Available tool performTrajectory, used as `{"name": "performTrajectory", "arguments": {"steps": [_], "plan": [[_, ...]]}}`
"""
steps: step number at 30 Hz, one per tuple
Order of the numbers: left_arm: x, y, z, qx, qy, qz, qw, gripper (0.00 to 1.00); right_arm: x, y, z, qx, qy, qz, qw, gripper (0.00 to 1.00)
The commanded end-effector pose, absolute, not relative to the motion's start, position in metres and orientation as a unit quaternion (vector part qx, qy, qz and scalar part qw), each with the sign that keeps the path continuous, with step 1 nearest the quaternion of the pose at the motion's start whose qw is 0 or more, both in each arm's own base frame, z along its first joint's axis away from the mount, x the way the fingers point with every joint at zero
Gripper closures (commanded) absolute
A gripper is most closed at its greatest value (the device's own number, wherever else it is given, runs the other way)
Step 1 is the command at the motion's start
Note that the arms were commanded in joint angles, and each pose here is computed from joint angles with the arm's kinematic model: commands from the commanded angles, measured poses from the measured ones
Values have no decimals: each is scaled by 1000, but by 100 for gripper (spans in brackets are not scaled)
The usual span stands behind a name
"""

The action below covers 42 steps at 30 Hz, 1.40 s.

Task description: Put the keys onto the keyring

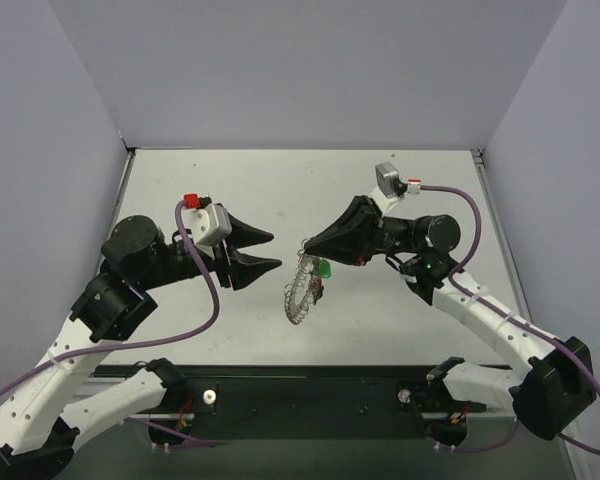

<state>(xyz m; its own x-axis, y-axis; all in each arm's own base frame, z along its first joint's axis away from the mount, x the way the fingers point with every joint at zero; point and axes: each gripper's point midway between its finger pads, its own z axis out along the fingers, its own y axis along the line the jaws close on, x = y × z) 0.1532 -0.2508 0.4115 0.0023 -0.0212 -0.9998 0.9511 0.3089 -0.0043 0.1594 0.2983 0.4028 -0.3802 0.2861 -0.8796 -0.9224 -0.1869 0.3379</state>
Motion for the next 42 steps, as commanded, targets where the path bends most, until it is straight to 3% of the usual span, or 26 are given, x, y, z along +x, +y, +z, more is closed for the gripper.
{"name": "performTrajectory", "arguments": {"steps": [1,8,23,30,31,36,42], "plan": [[164,-241,409,390,578,-396,597,41,161,294,408,-360,432,660,498,100],[172,-239,399,380,594,-383,597,41,201,308,357,-328,504,628,493,100],[177,-233,392,369,607,-371,598,41,293,356,305,-258,572,622,469,100],[182,-230,389,372,609,-358,602,41,304,406,271,-290,611,593,437,100],[182,-230,389,372,609,-358,602,41,306,413,241,-288,651,574,405,100],[182,-230,386,372,611,-357,600,41,308,428,195,-300,685,549,373,100],[183,-228,384,369,612,-357,602,41,263,417,141,-308,723,525,327,100]]}}
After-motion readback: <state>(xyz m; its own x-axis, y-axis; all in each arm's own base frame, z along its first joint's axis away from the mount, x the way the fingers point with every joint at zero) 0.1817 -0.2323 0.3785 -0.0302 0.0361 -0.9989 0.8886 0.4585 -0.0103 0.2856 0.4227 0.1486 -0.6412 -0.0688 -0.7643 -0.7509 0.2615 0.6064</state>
